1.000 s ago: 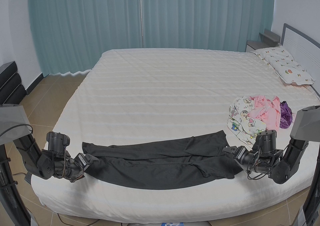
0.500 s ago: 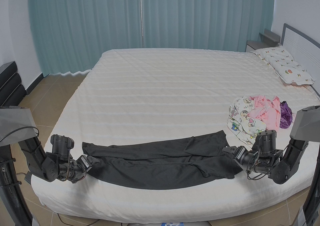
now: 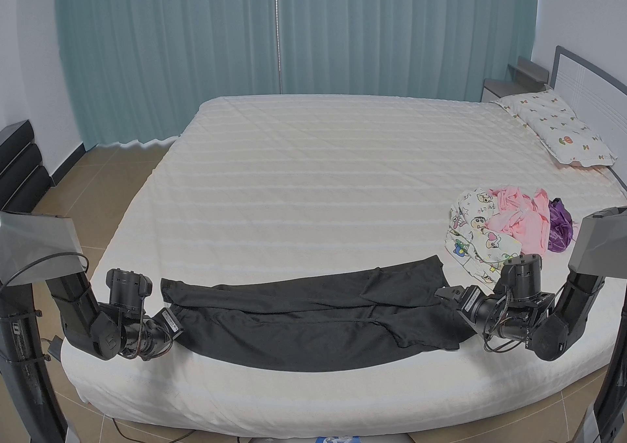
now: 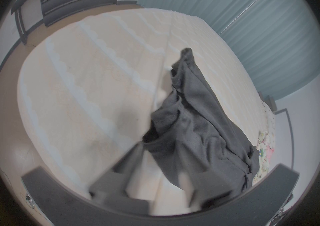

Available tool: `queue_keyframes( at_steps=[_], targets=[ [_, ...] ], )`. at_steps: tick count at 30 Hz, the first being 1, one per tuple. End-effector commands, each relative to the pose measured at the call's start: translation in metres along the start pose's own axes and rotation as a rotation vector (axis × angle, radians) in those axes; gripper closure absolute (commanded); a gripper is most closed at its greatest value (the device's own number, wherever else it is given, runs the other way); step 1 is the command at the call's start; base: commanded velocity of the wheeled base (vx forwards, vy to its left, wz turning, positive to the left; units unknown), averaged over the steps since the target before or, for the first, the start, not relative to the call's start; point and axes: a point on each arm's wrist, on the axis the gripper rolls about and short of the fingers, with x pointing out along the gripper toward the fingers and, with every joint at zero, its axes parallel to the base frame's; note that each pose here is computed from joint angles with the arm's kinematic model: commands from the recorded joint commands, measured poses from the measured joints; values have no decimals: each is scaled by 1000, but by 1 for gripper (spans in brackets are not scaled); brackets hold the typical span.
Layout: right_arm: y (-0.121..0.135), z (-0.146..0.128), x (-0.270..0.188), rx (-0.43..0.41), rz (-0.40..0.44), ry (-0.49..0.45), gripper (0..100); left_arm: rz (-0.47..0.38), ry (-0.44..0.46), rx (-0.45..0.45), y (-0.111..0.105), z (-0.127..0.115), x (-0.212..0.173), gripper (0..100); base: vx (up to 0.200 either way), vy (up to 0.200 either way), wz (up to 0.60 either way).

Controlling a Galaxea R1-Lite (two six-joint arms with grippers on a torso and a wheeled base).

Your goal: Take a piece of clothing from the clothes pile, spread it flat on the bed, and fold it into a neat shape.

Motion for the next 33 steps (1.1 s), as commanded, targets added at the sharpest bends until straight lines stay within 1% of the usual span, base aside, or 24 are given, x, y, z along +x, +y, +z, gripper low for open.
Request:
queue_keyframes(
  at_steps=[1,3,5,11,15,24,27,28,33],
  targets=[
    [-1,0,0,2,-3,0,0,61,-13,7,4,-6,2,100,0,0,0],
    [-1,0,0,2,-3,0,0,70,-6,8,5,-8,2,100,0,0,0],
    [-1,0,0,2,-3,0,0,110,27,17,8,-12,-2,100,0,0,0],
    [-1,0,-1,2,-2,-1,0,130,46,16,5,-10,-18,100,0,0,0],
    [-2,0,0,1,-6,2,0,176,91,22,11,-15,-22,100,0,0,0],
    [-3,-1,-3,2,-10,4,0,196,111,25,17,-19,-23,100,0,0,0],
    [-3,-1,-2,2,-12,6,0,217,131,53,23,-21,-23,100,0,0,0],
    [-3,-1,-2,2,-12,6,0,221,134,54,24,-22,-22,0,0,0,0],
    [-3,-1,-3,2,-10,4,0,216,131,52,23,-21,-22,0,0,0,0]
  ],
)
